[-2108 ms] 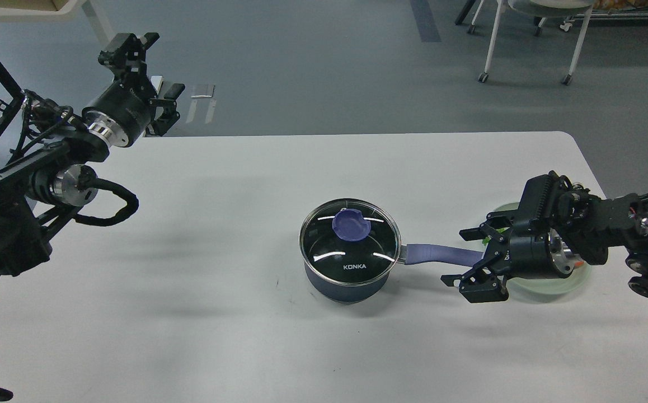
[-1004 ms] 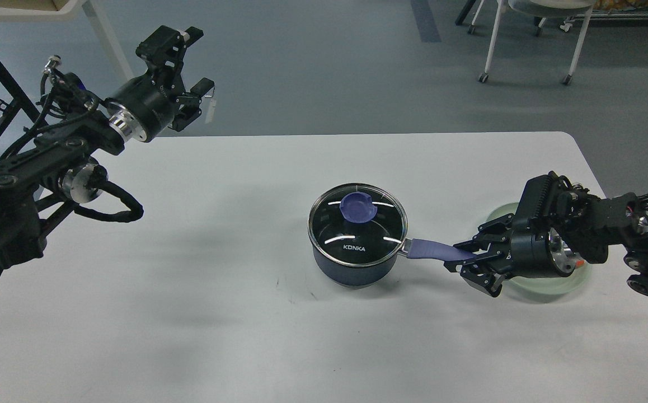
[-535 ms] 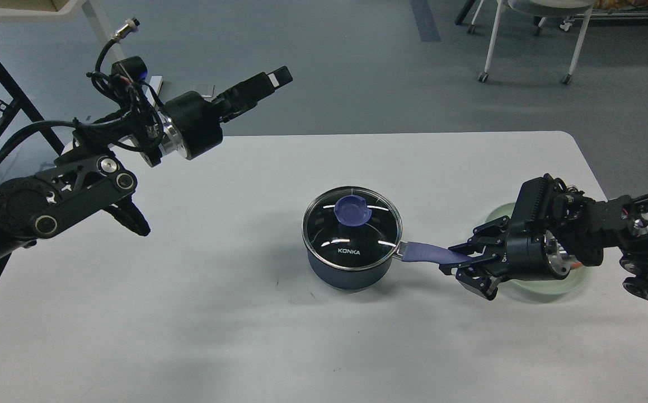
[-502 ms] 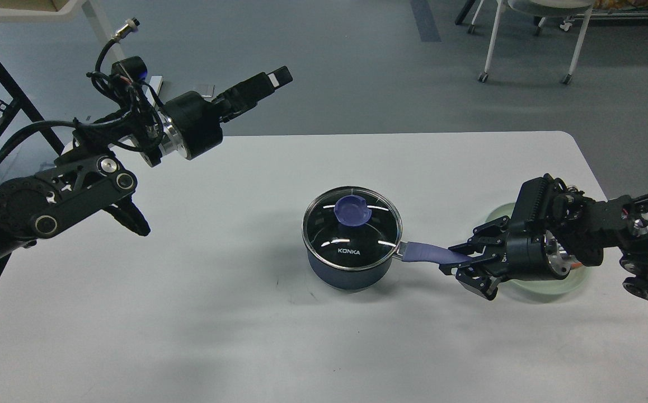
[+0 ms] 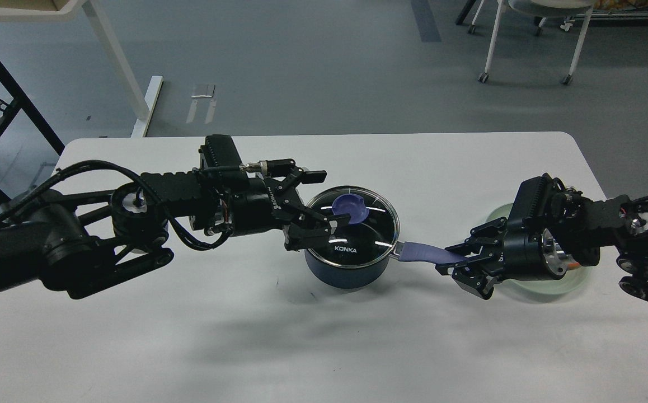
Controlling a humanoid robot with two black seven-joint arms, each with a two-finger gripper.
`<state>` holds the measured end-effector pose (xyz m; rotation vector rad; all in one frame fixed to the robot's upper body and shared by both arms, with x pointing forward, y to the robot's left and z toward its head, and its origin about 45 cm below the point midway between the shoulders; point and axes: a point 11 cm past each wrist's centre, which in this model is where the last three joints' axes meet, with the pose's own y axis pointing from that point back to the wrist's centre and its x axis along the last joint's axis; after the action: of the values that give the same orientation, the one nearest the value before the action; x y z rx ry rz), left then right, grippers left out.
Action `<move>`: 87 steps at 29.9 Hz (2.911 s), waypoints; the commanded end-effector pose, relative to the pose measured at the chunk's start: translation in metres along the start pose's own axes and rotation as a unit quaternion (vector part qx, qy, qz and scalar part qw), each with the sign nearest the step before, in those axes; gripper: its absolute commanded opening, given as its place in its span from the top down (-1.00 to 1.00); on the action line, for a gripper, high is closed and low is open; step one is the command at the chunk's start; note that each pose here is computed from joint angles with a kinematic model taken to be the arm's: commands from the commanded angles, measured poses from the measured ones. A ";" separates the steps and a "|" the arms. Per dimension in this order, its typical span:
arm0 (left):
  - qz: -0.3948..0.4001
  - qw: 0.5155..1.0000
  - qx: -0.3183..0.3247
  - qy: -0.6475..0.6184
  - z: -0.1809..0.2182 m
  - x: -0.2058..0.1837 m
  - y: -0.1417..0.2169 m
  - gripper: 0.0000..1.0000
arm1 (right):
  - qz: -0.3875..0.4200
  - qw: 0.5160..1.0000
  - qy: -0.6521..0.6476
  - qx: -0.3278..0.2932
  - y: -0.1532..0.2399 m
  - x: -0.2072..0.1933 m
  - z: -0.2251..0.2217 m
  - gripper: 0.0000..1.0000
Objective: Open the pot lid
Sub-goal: 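Reach the left gripper over the pot toward the purple lid knob, then close the left gripper on the purple lid knob, then lift the glass lid off the pot and carry it toward the left arm, then set the glass lid on the table and release both grippers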
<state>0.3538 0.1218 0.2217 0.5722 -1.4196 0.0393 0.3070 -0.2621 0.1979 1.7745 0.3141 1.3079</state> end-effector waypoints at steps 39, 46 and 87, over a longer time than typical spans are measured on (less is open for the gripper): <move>-0.046 0.999 0.020 0.008 -0.010 -0.035 -0.023 0.19 | 0.003 1.000 0.008 0.008 -0.006 0.006 -0.004 0.52; -0.020 0.997 0.051 0.047 -0.031 -0.014 -0.007 0.19 | 0.003 1.000 0.008 0.008 -0.006 0.006 -0.004 0.51; -0.171 0.959 0.216 0.062 -0.081 -0.180 0.235 -0.59 | 0.001 1.000 0.006 0.003 -0.003 0.004 -0.001 0.38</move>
<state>0.3085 0.4172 0.1291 1.1661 -1.1758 0.0892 0.3088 -0.2573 0.1980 1.7735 0.3222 1.3204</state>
